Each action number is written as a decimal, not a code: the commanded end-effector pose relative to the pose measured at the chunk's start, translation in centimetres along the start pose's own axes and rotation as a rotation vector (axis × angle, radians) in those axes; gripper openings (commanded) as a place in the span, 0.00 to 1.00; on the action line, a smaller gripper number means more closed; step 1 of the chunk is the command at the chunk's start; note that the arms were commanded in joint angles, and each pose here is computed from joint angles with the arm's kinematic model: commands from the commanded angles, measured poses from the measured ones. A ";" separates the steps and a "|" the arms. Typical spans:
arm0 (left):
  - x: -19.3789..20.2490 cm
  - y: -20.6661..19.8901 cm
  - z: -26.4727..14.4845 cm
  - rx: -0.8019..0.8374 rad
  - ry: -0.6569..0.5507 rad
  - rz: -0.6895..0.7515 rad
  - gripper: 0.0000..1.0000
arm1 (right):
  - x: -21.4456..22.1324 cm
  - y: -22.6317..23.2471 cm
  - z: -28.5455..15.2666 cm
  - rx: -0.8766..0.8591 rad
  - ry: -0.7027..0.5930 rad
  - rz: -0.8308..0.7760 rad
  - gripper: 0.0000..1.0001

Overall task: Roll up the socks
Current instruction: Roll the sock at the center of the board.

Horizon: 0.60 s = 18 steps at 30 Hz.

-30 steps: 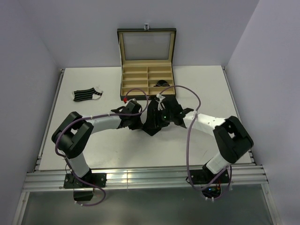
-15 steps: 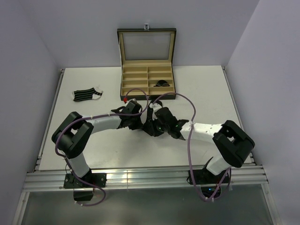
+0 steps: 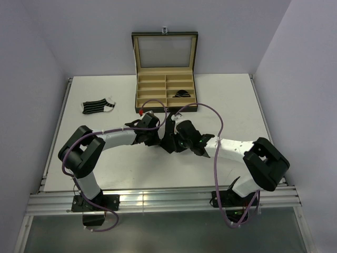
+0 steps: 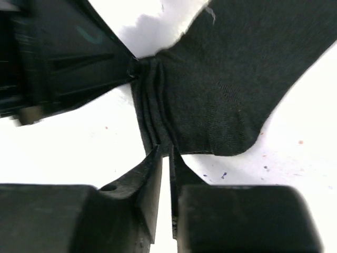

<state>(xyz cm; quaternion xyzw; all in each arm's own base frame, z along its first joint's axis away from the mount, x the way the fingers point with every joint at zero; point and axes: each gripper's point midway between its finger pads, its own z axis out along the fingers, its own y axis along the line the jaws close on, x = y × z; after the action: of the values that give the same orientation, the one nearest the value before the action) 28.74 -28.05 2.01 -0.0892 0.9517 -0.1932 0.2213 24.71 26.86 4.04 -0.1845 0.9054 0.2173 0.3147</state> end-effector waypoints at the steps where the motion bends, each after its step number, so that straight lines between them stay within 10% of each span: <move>1: 2.4 4.1 0.8 -0.151 0.071 0.053 0.23 | -2.3 0.5 -1.7 0.014 -0.089 -0.079 0.19; 5: 2.3 4.0 0.7 -0.150 0.068 0.052 0.23 | -2.9 1.4 -2.1 0.032 -0.146 -0.168 0.35; 18: 2.3 3.9 0.7 -0.149 0.069 0.054 0.22 | -1.7 2.8 0.3 0.112 -0.143 -0.327 0.36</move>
<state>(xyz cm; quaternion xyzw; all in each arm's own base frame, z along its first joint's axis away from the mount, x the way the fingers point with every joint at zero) 28.73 -28.03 2.02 -0.0893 0.9520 -0.1926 0.2206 23.37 29.03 4.69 -0.2965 0.8607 0.1431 0.3883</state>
